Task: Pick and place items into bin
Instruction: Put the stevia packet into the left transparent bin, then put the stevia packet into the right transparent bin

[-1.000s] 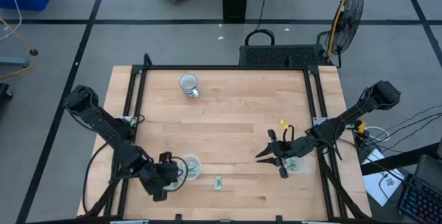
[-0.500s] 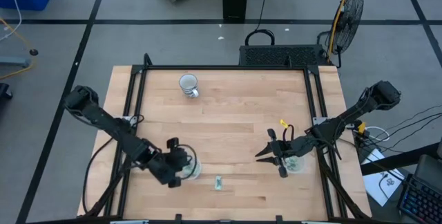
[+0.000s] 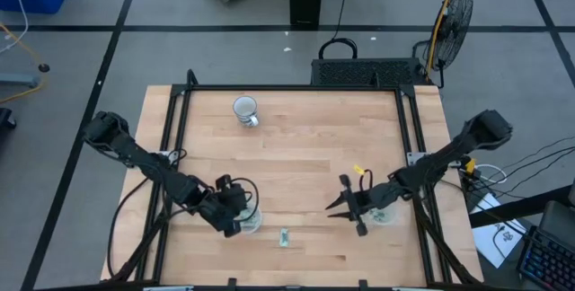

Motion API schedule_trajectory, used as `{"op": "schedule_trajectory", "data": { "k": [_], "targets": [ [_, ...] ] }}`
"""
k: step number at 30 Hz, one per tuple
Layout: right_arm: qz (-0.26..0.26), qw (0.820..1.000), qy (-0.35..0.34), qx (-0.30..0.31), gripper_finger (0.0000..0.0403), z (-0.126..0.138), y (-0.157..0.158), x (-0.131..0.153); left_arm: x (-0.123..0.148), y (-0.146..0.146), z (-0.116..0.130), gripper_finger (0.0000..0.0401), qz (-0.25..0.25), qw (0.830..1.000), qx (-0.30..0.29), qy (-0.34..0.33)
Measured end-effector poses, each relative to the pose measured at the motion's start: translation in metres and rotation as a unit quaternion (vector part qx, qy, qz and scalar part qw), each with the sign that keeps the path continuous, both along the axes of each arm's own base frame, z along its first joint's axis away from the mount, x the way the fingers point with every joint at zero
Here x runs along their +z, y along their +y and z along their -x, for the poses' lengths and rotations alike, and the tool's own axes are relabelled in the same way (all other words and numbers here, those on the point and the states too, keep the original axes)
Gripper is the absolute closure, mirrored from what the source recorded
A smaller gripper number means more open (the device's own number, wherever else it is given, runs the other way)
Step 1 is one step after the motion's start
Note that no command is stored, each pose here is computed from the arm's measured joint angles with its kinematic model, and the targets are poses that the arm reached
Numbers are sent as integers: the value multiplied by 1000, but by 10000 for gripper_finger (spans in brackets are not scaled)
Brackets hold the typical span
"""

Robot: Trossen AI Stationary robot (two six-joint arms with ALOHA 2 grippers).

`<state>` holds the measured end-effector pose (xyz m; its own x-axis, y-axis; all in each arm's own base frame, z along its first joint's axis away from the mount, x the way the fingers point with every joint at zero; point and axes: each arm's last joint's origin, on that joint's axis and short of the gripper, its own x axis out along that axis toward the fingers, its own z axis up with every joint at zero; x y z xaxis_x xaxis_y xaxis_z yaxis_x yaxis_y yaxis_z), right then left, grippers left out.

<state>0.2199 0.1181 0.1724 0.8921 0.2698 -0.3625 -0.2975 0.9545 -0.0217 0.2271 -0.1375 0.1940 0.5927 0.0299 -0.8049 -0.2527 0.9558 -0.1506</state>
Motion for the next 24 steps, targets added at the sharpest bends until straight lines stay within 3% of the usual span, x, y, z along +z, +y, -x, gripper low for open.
{"op": "schedule_trajectory", "data": {
  "k": [8,19,24],
  "targets": [
    [3,994,-91,63,258,-25,13,-15,2,-1,-2,340,-6,1000,-14,-16],
    [7,990,-48,129,206,-100,22,-41,2,-1,-4,336,-30,999,-29,-25],
    [4,994,-3,109,202,-127,16,-58,2,-1,-3,336,-30,999,-33,-23]
  ]
}}
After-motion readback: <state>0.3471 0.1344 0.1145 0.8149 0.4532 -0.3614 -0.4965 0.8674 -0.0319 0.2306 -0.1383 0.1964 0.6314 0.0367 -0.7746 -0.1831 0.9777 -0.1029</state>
